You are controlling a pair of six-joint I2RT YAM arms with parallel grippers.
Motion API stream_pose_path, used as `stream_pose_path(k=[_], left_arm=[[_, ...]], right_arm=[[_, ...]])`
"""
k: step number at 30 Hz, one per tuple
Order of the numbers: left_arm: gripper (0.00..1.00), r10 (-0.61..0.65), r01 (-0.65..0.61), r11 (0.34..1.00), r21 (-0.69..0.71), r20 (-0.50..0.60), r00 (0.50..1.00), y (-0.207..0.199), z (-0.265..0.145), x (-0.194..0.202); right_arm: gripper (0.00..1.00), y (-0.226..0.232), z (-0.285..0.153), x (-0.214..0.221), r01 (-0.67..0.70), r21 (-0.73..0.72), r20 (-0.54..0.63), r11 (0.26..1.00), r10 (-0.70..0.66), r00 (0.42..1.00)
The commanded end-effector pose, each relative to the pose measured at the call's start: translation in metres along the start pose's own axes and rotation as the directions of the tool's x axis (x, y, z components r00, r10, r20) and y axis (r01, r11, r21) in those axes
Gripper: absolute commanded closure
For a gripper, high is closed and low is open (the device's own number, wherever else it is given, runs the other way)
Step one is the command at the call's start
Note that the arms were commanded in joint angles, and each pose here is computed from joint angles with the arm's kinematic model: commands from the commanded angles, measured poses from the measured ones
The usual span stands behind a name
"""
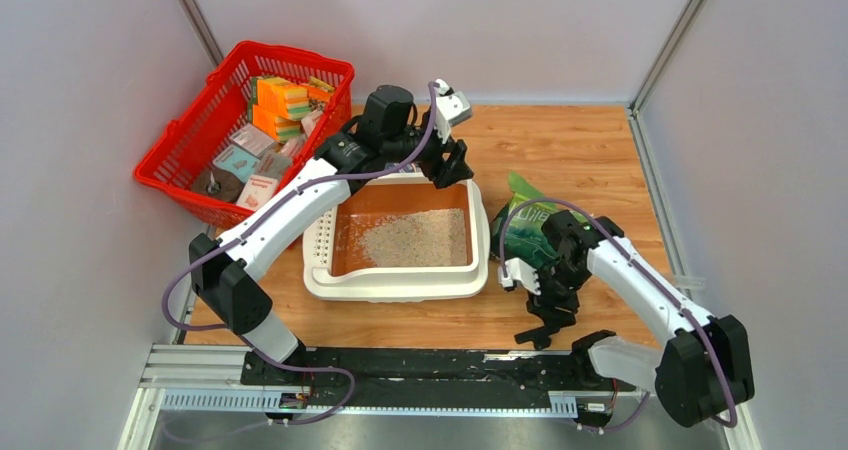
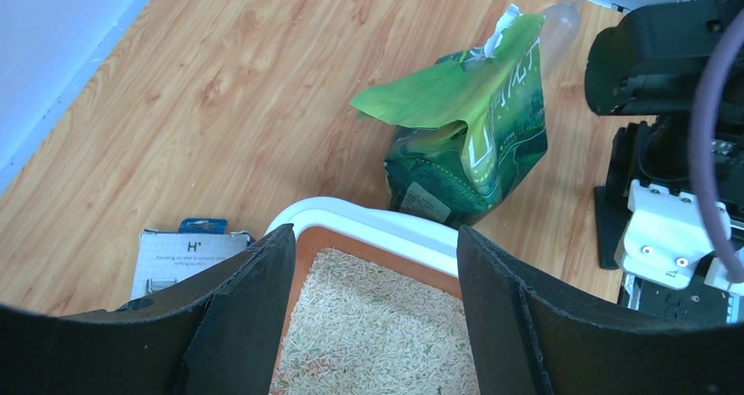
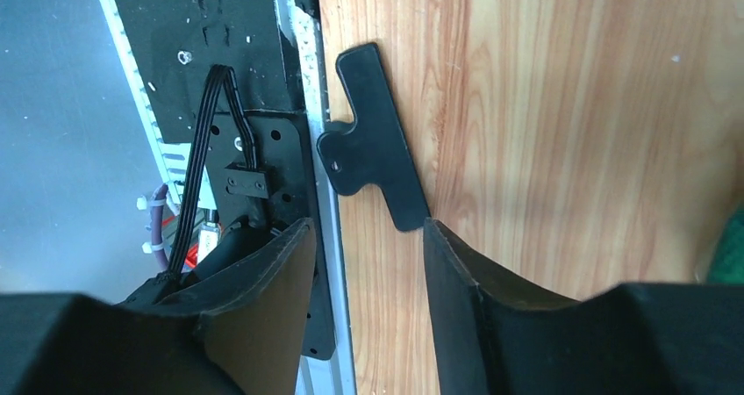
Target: Fill the litter box with clean litter
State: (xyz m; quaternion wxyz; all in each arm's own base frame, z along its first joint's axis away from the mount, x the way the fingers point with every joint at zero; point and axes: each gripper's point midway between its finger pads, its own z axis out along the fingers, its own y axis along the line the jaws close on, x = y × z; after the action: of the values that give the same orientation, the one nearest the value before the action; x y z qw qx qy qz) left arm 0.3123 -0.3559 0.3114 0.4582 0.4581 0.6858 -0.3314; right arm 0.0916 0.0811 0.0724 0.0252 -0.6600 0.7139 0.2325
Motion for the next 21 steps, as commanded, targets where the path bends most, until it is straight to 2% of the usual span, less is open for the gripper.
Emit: stream_pose_path(k=[1, 3, 4, 6, 7, 9, 10, 11, 12, 13, 14, 15, 16, 17, 18, 19, 21], left_arm=[[0.25, -0.005, 0.004, 1.000, 0.024, 0.036, 0.999, -0.006, -0.001, -0.012], [0.25, -0.021, 0.019, 0.999, 0.027, 0.040, 0.999, -0.004, 0.002, -0.014], [0.25, -0.022, 0.020, 0.999, 0.040, 0.047, 0.999, -0.006, 0.003, -0.016], [0.25, -0.048, 0.046, 0.998, 0.048, 0.052, 0.997, -0.005, 0.009, -0.020], [0.25, -0.062, 0.058, 0.997, 0.058, 0.059, 0.996, -0.005, 0.012, -0.022], [0.25, -0.133, 0.129, 0.989, 0.074, 0.047, 0.990, -0.003, 0.025, -0.019], [0.25, -0.149, 0.143, 0.985, 0.092, 0.064, 0.987, -0.004, 0.029, -0.026], [0.25, -0.214, 0.208, 0.973, 0.100, 0.049, 0.976, -0.003, 0.039, -0.020], [0.25, -0.234, 0.226, 0.968, 0.107, 0.069, 0.970, -0.002, 0.044, -0.026], [0.25, -0.267, 0.258, 0.959, 0.115, 0.070, 0.961, -0.002, 0.049, -0.026], [0.25, -0.334, 0.325, 0.938, 0.118, 0.060, 0.941, 0.000, 0.057, -0.022], [0.25, -0.351, 0.338, 0.931, 0.140, 0.082, 0.933, 0.000, 0.061, -0.028], [0.24, -0.407, 0.393, 0.906, 0.155, 0.071, 0.911, -0.001, 0.070, -0.026], [0.24, -0.432, 0.415, 0.894, 0.168, 0.075, 0.899, 0.000, 0.073, -0.027], [0.24, -0.449, 0.430, 0.885, 0.179, 0.089, 0.889, 0.000, 0.078, -0.031], [0.23, -0.497, 0.479, 0.860, 0.178, 0.073, 0.865, 0.003, 0.087, -0.024], [0.22, -0.532, 0.516, 0.840, 0.165, 0.072, 0.844, 0.008, 0.096, -0.020]], right_arm=[[0.48, -0.012, -0.033, -0.018, 0.011, 0.154, 0.039, 0.988, -0.017, 0.999], [0.47, -0.012, -0.058, -0.034, -0.003, 0.222, 0.085, 0.975, -0.016, 0.996], [0.45, -0.017, -0.088, -0.053, 0.013, 0.322, 0.137, 0.947, -0.060, 0.989], [0.44, -0.022, -0.123, -0.075, -0.060, 0.422, 0.233, 0.904, -0.044, 0.972], [0.42, -0.025, -0.151, -0.093, -0.075, 0.490, 0.293, 0.869, -0.083, 0.953], [0.38, -0.036, -0.179, -0.108, -0.214, 0.526, 0.412, 0.823, -0.026, 0.911], [0.33, -0.044, -0.192, -0.111, -0.289, 0.542, 0.459, 0.789, 0.010, 0.888], [0.29, -0.063, -0.213, -0.114, -0.365, 0.571, 0.519, 0.736, 0.022, 0.855], [0.25, -0.072, -0.221, -0.113, -0.480, 0.531, 0.596, 0.698, 0.094, 0.797], [0.14, -0.085, -0.230, -0.110, -0.549, 0.514, 0.644, 0.659, 0.126, 0.754], [0.12, -0.110, -0.244, -0.095, -0.639, 0.486, 0.694, 0.596, 0.181, 0.697], [0.11, -0.115, -0.245, -0.097, -0.669, 0.414, 0.734, 0.617, 0.209, 0.646], [0.08, -0.127, -0.249, -0.085, -0.743, 0.339, 0.771, 0.577, 0.283, 0.571], [0.07, -0.146, -0.253, -0.065, -0.807, 0.270, 0.789, 0.526, 0.359, 0.498], [0.06, -0.153, -0.252, -0.060, -0.825, 0.205, 0.800, 0.526, 0.396, 0.451], [0.00, -0.159, -0.252, -0.052, -0.851, 0.150, 0.807, 0.503, 0.434, 0.399], [0.00, -0.177, -0.245, -0.029, -0.890, 0.062, 0.799, 0.452, 0.512, 0.316]])
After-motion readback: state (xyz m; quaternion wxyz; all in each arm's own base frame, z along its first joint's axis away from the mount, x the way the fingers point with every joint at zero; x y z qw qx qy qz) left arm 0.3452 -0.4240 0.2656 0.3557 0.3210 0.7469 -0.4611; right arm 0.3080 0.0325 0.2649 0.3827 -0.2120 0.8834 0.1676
